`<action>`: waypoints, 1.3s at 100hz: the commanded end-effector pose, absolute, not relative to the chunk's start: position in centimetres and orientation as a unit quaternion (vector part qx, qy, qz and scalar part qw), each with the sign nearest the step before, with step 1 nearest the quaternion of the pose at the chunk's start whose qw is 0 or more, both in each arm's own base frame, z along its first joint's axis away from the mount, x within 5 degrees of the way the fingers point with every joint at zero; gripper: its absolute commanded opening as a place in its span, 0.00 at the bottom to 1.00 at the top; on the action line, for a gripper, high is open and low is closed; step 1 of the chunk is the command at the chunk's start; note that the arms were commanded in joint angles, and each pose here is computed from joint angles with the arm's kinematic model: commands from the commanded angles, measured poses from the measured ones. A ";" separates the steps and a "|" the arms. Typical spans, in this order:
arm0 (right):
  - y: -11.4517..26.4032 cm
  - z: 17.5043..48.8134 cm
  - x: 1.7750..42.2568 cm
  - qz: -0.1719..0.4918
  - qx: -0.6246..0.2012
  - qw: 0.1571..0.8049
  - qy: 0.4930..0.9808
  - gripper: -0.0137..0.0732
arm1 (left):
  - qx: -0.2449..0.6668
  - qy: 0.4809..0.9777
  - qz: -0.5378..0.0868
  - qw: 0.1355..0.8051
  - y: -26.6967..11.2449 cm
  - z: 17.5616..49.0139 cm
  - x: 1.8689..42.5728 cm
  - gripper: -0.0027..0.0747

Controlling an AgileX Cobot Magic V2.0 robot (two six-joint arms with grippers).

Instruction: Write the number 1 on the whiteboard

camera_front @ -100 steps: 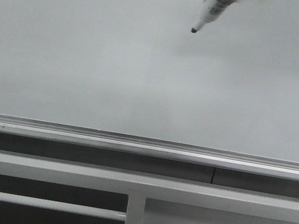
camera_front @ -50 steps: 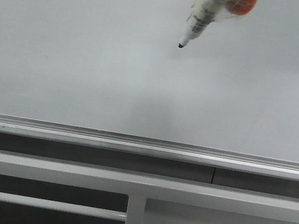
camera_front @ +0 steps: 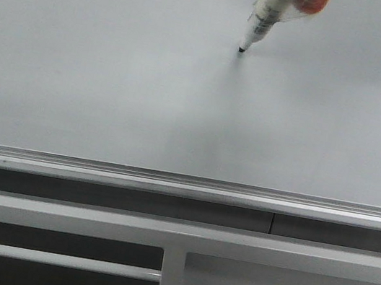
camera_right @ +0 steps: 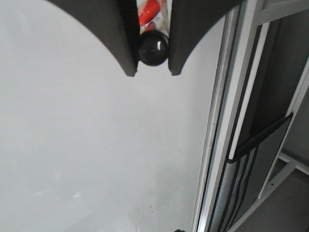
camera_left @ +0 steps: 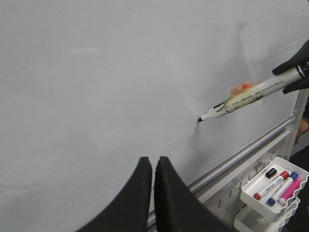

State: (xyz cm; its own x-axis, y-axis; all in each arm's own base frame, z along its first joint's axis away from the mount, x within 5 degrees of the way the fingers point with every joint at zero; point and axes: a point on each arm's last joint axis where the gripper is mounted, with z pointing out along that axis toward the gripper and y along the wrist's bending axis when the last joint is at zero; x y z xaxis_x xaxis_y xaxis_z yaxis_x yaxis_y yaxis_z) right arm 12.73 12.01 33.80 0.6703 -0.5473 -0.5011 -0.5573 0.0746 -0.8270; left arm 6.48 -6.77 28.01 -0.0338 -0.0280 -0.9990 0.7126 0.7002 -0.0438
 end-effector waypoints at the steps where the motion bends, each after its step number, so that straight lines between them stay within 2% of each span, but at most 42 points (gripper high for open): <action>1: 11.8 34.9 13.2 -0.016 -0.651 0.634 0.416 0.08 | 0.260 0.648 -0.287 0.656 -6.8 29.0 6.5 0.01; 45: 12.0 34.3 14.5 -0.029 -0.644 0.624 0.442 0.08 | 0.260 0.648 -0.287 0.656 -6.8 29.0 6.5 0.01; 73: 13.0 32.6 16.3 0.004 -0.643 0.599 0.478 0.08 | 0.260 0.648 -0.287 0.656 -6.8 29.0 6.5 0.01; 99: 14.4 29.5 18.8 0.046 -0.641 0.553 0.529 0.08 | 0.260 0.648 -0.287 0.656 -6.8 29.0 6.5 0.01; 130: 14.6 29.3 19.0 0.056 -0.642 0.550 0.532 0.08 | 0.261 0.647 -0.286 0.657 -6.8 29.0 6.5 0.01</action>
